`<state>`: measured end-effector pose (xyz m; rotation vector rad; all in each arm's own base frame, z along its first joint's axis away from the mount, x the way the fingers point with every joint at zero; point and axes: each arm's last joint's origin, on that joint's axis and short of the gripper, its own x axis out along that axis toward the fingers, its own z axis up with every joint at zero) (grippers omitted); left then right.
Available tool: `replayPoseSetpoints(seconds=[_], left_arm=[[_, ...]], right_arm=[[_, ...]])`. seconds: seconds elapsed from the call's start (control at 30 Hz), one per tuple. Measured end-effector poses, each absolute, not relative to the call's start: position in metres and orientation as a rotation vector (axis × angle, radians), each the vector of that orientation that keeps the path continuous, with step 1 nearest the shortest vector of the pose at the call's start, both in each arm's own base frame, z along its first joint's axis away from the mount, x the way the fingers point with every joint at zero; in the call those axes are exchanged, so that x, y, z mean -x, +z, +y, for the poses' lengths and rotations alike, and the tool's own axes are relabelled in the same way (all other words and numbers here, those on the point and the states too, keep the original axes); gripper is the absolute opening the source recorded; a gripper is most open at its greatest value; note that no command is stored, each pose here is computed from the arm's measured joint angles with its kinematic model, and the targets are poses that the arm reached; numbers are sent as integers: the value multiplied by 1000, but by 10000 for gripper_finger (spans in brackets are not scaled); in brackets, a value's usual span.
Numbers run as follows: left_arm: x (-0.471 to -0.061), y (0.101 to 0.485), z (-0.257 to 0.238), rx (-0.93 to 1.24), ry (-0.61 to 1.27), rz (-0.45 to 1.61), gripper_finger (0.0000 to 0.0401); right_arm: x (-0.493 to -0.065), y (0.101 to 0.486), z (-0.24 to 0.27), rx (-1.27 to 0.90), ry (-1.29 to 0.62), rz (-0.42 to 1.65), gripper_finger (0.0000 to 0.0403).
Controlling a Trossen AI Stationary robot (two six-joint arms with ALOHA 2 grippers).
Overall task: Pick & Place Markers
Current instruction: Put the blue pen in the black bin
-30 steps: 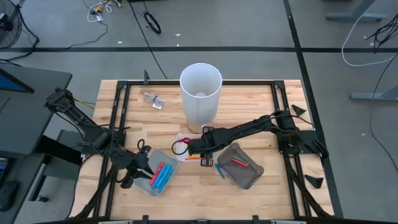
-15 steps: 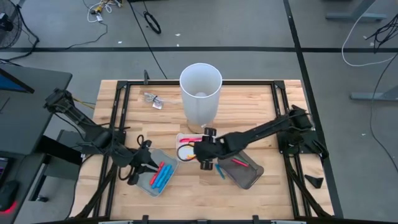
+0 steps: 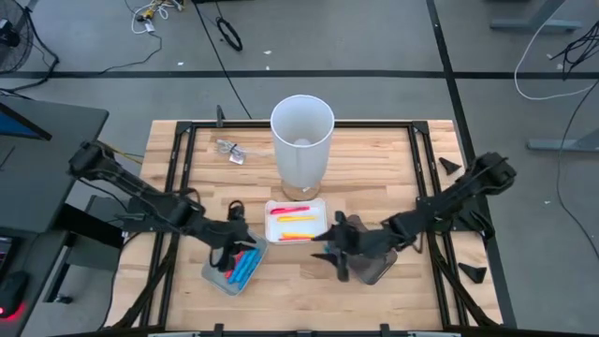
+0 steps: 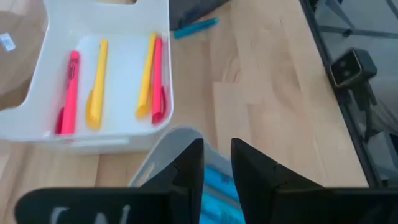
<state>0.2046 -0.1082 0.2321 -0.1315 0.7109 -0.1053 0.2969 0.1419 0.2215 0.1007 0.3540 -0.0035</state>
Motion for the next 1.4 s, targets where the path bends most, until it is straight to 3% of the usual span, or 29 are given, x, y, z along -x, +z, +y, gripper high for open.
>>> replayPoseSetpoints(seconds=[0.4, 0.77, 1.0, 1.4], left_arm=[[-244, 210, -114, 102, -108, 690, 165], [-324, 223, -149, -109, -113, 787, 166], [-367, 219, -167, -179, -133, 816, 166], [-418, 199, -179, -181, -146, 830, 165]], right_arm=[[-239, 222, 187, -291, 270, 7, 200], [-197, 231, 219, -338, 449, -126, 200], [-173, 235, 235, -310, 430, -162, 200], [-133, 241, 257, -287, 527, -205, 200]])
